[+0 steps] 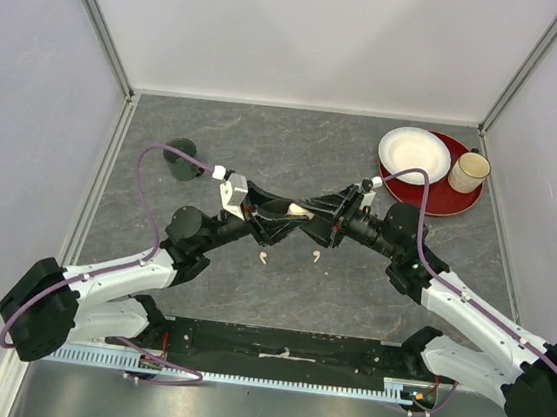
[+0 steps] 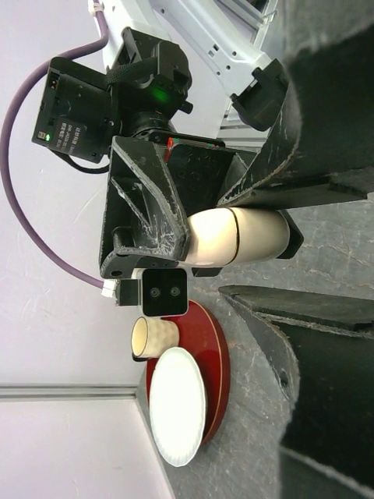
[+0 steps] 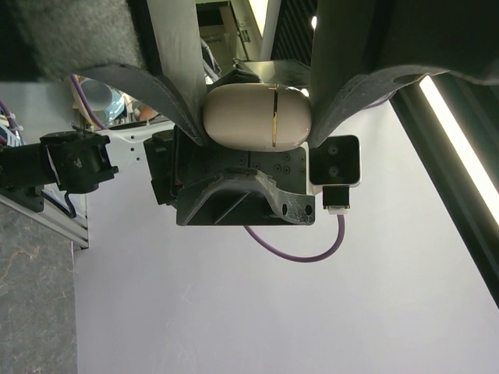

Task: Insert the wireless bluetooth earbuds into the charging case
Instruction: Pick up the charging case at the center of the board, then open the charging case, then pick up the earbud from the center of the board.

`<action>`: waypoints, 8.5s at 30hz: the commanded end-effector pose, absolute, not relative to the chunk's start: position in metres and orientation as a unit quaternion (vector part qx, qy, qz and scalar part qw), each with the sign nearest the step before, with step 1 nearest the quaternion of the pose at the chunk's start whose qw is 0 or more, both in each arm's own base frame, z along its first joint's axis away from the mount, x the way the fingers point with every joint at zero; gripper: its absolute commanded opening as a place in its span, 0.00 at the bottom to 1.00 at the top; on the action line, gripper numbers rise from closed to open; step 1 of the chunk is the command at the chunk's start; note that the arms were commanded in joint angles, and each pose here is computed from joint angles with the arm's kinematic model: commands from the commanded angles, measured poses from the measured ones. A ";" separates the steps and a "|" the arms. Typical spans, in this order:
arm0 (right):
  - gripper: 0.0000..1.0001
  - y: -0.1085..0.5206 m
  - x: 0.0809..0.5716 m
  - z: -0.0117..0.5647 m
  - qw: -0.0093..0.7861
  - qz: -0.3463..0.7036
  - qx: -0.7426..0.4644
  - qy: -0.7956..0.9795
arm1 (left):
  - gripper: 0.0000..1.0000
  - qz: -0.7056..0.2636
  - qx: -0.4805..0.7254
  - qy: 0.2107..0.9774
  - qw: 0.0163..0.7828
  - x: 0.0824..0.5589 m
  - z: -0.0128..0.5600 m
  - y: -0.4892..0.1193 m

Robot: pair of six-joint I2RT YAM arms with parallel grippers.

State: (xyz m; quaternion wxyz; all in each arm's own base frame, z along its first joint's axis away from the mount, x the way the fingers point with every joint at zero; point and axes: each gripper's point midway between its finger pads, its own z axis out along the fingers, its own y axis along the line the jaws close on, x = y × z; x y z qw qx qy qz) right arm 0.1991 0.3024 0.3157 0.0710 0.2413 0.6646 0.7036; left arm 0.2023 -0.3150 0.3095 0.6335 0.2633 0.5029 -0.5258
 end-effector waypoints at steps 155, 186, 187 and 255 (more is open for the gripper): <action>0.71 0.294 0.182 0.348 0.370 0.492 -0.164 0.771 | 0.02 -0.516 0.245 0.437 0.695 0.164 0.325 -0.266; 0.69 0.308 0.195 0.317 0.350 0.488 -0.093 0.794 | 0.02 -0.545 0.289 0.405 0.675 0.140 0.327 -0.271; 0.70 0.309 0.195 0.318 0.349 0.489 -0.093 0.794 | 0.02 -0.545 0.290 0.405 0.674 0.140 0.327 -0.272; 0.67 0.228 0.261 0.068 0.292 0.063 0.145 0.943 | 0.02 -0.469 0.268 0.451 0.710 0.134 0.300 -0.224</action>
